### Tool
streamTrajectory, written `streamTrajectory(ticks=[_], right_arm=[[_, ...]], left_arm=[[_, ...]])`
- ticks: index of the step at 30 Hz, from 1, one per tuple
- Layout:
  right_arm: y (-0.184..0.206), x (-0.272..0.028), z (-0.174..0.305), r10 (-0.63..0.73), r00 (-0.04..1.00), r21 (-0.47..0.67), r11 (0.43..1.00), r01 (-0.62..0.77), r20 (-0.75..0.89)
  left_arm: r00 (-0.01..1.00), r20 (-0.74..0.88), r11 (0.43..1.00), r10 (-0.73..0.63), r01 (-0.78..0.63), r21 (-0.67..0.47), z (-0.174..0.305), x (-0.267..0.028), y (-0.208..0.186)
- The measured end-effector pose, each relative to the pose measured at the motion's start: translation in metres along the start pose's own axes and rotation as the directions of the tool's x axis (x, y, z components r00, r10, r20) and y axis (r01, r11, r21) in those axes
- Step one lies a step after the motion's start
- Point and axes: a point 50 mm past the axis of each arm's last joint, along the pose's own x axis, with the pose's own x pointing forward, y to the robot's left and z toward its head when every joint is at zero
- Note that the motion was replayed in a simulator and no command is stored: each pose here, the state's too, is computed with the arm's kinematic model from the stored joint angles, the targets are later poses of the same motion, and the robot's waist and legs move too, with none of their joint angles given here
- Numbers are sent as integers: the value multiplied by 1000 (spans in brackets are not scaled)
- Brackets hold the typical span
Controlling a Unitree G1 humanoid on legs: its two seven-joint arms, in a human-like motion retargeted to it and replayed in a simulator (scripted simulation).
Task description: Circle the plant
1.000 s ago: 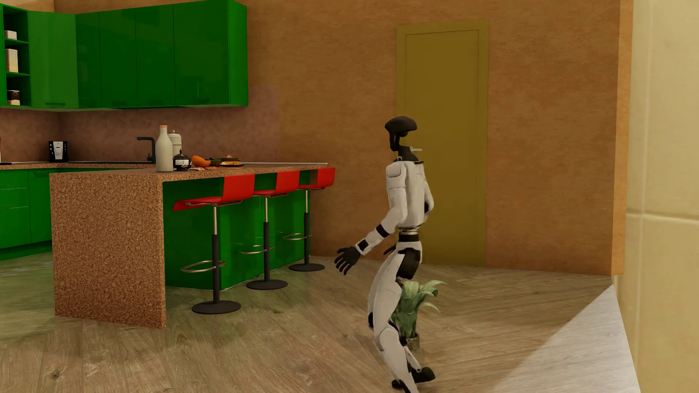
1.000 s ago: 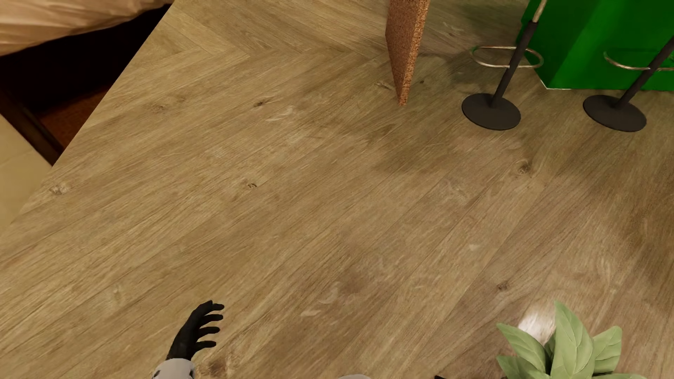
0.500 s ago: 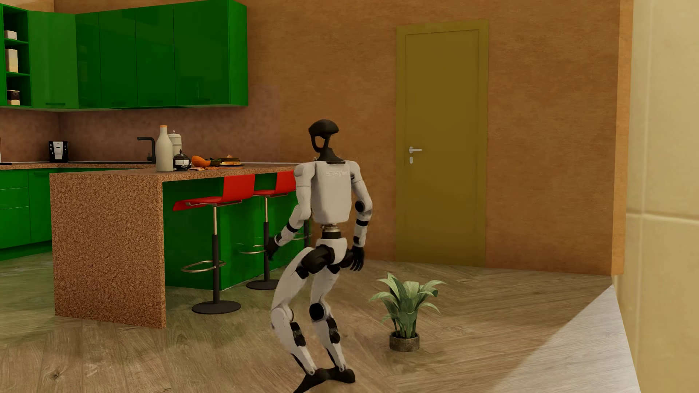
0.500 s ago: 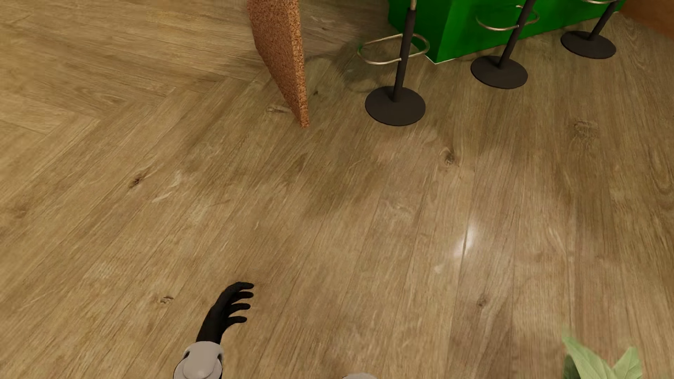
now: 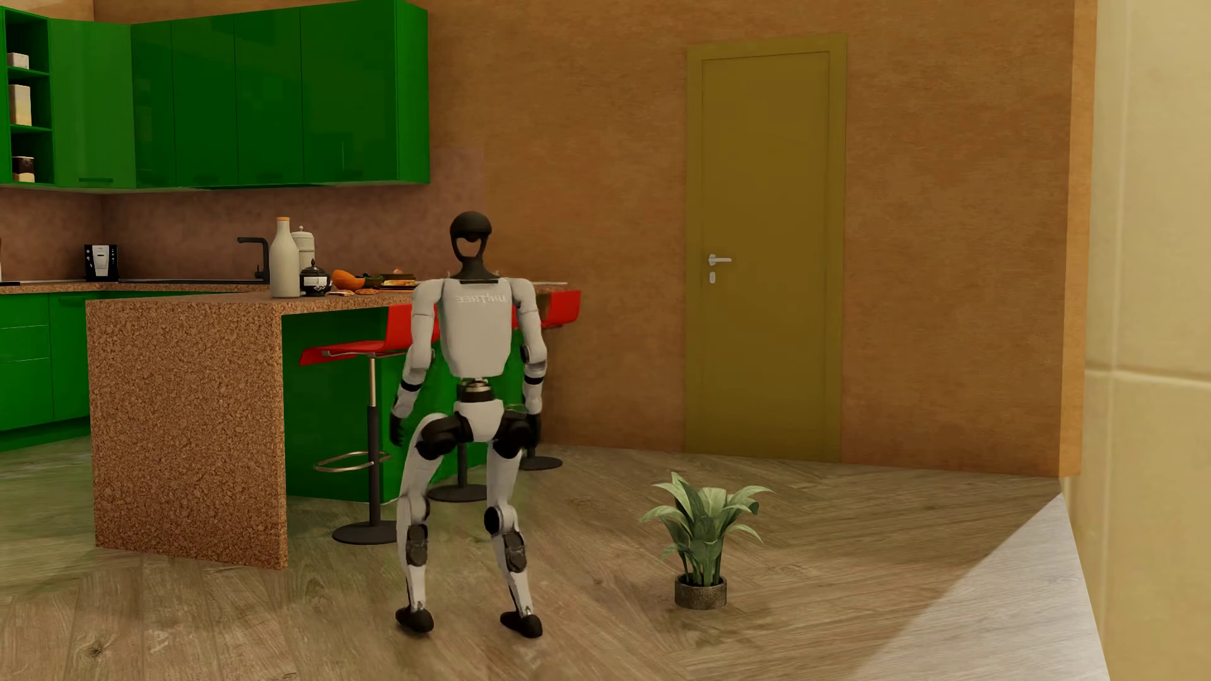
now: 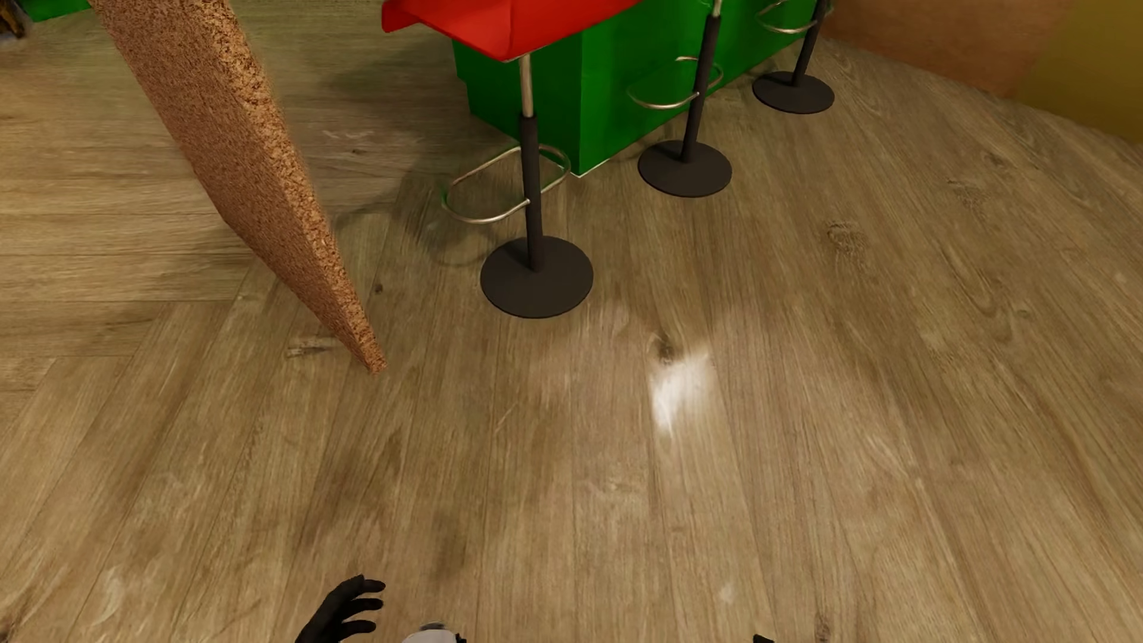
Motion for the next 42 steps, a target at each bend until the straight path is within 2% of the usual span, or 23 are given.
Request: streamTrajectory(ticks=[1,2,3,6,8,10,12,14,15,17,20,22,24,26,27,29,32,34,35,37,38,40,42], right_arm=[[18,1,30,42,993,47,998,-48,112],[36,1,35,140,979,7,990,-142,146],[22,1,21,168,978,17,985,-171,127],[-5,-8,-7,158,985,73,984,-163,72],[-5,-13,-41,116,991,-24,993,-117,-68],[-12,-12,-57,13,987,-56,998,-22,-159],[-9,1,-1,-16,1000,-21,1000,16,2],[0,9,63,31,983,-42,999,-24,183],[13,7,73,92,969,-43,996,-84,228],[12,4,31,180,972,-48,983,-175,150],[-15,-13,-34,110,994,-84,990,-112,-29],[-18,-18,-73,20,979,-124,991,-46,-203],[2,-6,-23,-3,997,-18,1000,2,-78],[14,5,23,39,999,55,998,-41,32],[13,4,17,83,996,63,994,-85,29],[0,3,17,120,991,76,989,-124,59],[8,-6,-37,167,982,-97,980,-176,-93],[5,3,9,112,993,-194,975,-105,27],[3,3,33,56,992,-150,988,-38,116],[3,3,35,43,987,-180,984,-15,153],[-1,3,38,39,984,-152,988,-12,175],[-5,7,28,91,985,-275,960,-48,144],[3,2,39,119,967,-184,980,-78,224]], left_arm=[[995,-104,999,0,5,44,-24,-9,14],[987,-157,996,20,-7,84,-28,-6,30],[989,-134,997,54,-46,61,-12,5,34],[989,119,995,87,-81,-57,68,29,10],[957,284,991,57,-19,-133,116,41,-17],[973,228,997,-42,58,-60,77,26,-31],[998,-63,1000,-26,27,8,-9,-2,1],[966,-260,999,-9,19,36,-52,-26,16],[965,-263,999,20,-6,52,-49,-20,27],[991,-78,994,112,-111,10,7,10,37],[967,224,989,121,-98,-112,97,36,-7],[975,218,997,41,-24,-80,79,28,-31],[990,138,1000,17,-16,-4,42,14,-10],[999,-13,994,51,-50,102,-5,2,34],[994,-43,991,98,-94,91,-4,5,46],[997,-21,997,77,-78,-8,21,14,15],[992,121,987,37,-17,-162,76,38,-16],[995,96,996,37,-28,-90,51,28,7],[998,15,996,58,-57,-69,29,23,21],[989,-99,994,108,-109,-10,1,10,41],[992,-91,996,89,-90,-6,7,10,30],[997,-72,1000,-11,9,-23,21,18,-10],[1000,-31,999,-4,2,-50,29,20,5]])
